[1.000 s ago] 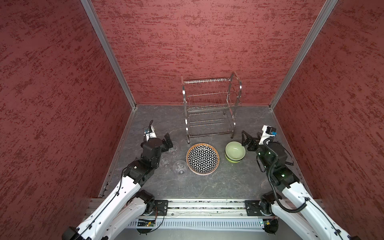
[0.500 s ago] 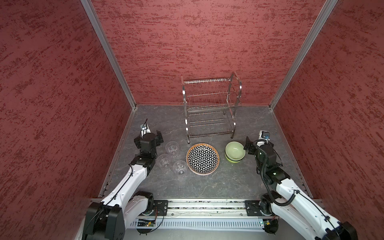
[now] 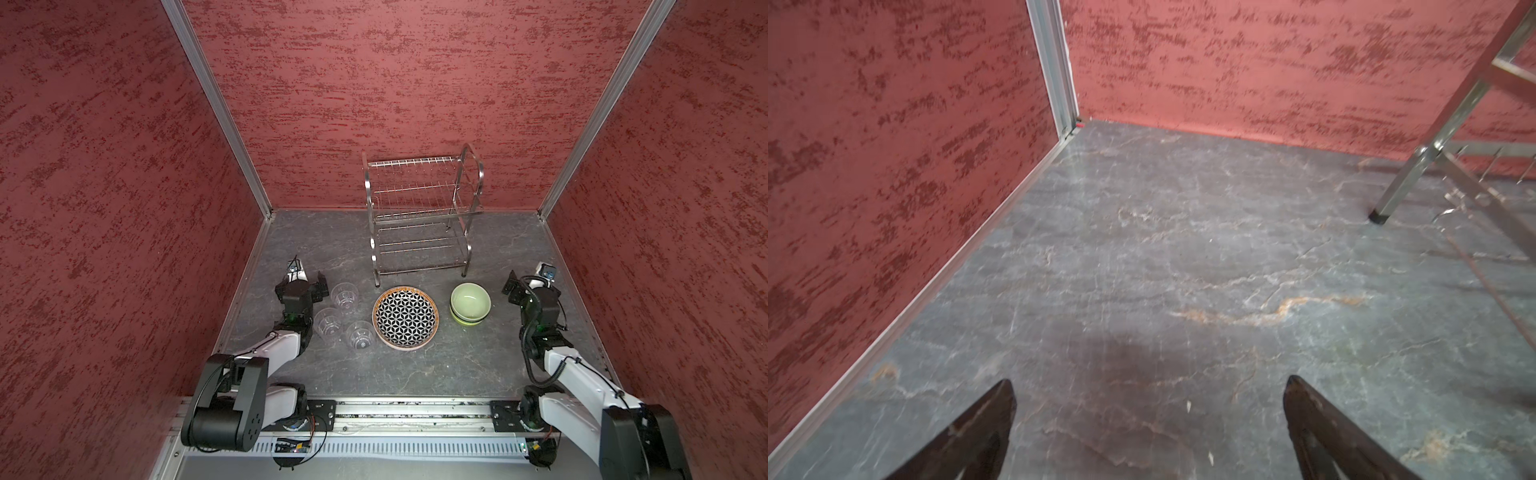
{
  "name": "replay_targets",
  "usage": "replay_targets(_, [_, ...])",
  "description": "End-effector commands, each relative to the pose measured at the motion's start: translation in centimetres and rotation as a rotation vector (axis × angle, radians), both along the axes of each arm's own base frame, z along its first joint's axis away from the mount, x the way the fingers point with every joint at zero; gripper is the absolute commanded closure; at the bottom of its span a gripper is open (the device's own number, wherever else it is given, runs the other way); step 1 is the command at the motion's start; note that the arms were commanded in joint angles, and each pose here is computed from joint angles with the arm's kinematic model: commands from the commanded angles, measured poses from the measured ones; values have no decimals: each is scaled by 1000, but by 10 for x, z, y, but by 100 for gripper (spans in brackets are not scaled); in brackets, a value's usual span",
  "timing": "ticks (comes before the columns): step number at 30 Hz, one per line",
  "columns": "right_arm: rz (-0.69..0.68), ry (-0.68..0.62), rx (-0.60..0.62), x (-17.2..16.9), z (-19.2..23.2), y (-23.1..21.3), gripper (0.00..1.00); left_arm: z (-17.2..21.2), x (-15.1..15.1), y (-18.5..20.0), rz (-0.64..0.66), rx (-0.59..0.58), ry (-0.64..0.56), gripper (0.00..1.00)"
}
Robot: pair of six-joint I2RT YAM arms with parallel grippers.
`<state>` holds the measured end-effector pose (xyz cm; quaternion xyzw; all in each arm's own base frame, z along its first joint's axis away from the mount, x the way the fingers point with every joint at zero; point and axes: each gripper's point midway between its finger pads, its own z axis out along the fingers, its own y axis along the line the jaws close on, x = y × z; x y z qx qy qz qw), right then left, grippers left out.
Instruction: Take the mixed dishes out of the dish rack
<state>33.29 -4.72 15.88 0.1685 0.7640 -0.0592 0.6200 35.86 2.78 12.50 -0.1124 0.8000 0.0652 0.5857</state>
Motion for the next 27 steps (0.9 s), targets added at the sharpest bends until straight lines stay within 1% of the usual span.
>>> replay_targets(1, [27, -93, 42, 5, 4, -3, 1, 20, 10, -3, -50, -5, -101, 1])
replay_targets(3, [27, -85, 47, 6, -5, -6, 1, 21, 13, -5, -76, -19, -118, 0])
replay_targets(6, [50, -95, 44, 8, -5, -4, 1, 19, 19, -14, -146, -18, -130, 1])
replay_targets(10, [25, -126, 41, 12, -2, -11, 1, 12, 23, -15, -155, -15, -136, 0])
replay_targets(16, [91, -164, 6, 29, 4, -7, 1, -4, 29, -21, -214, -24, -140, 0])
replay_targets(21, [93, -235, -10, 23, 0, -10, 1, -6, 31, -30, -271, -20, -121, 1])
replay_targets(22, [102, -223, -8, 24, -10, -9, 1, -7, 31, -31, -281, -22, -116, 0])
replay_targets(24, [123, -238, -14, 24, -12, -5, 1, -5, 30, -33, -293, -23, -128, 0])
replay_targets(27, [154, -208, -14, 31, -15, -1, 1, -7, 33, -28, -267, -32, -113, 1])
